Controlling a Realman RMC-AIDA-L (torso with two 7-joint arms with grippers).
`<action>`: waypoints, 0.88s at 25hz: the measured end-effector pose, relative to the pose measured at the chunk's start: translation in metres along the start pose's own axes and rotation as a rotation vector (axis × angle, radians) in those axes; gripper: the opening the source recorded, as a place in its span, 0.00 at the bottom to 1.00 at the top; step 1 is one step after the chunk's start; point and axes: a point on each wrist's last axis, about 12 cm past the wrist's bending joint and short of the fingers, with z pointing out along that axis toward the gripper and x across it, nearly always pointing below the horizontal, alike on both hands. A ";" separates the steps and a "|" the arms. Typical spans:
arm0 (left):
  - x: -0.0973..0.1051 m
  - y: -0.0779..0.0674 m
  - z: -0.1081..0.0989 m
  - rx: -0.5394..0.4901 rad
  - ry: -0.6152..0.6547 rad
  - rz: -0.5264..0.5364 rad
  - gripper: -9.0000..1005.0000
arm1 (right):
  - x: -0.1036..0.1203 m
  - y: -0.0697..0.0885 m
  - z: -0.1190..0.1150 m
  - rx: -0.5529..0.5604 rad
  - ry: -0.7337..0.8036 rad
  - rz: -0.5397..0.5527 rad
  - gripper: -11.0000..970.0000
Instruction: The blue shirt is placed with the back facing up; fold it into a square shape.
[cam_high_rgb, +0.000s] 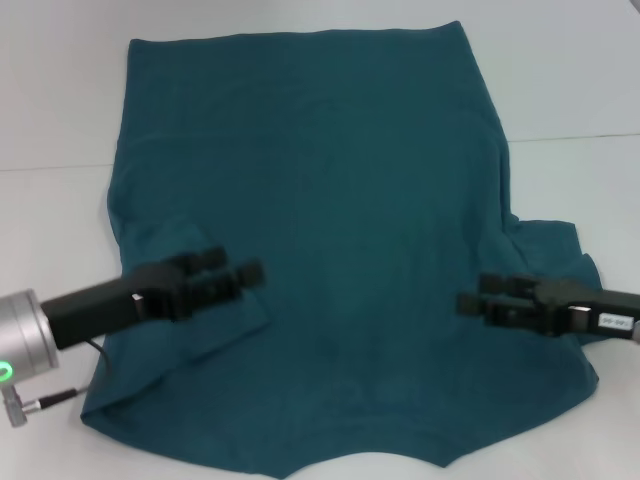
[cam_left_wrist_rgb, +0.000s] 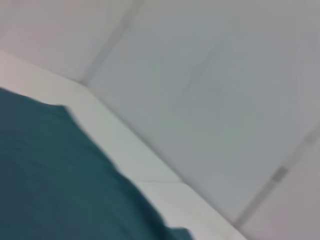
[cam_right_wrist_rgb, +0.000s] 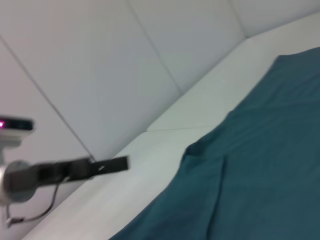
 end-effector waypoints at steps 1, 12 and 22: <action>0.002 -0.004 0.001 0.031 0.015 0.025 0.83 | -0.003 -0.002 -0.005 0.007 0.003 0.014 0.95; 0.032 -0.020 0.014 0.194 0.189 0.365 0.88 | -0.028 -0.014 -0.045 0.109 0.005 0.209 0.95; 0.039 -0.018 0.016 0.196 0.276 0.439 0.88 | -0.024 -0.027 -0.079 0.242 0.020 0.369 0.95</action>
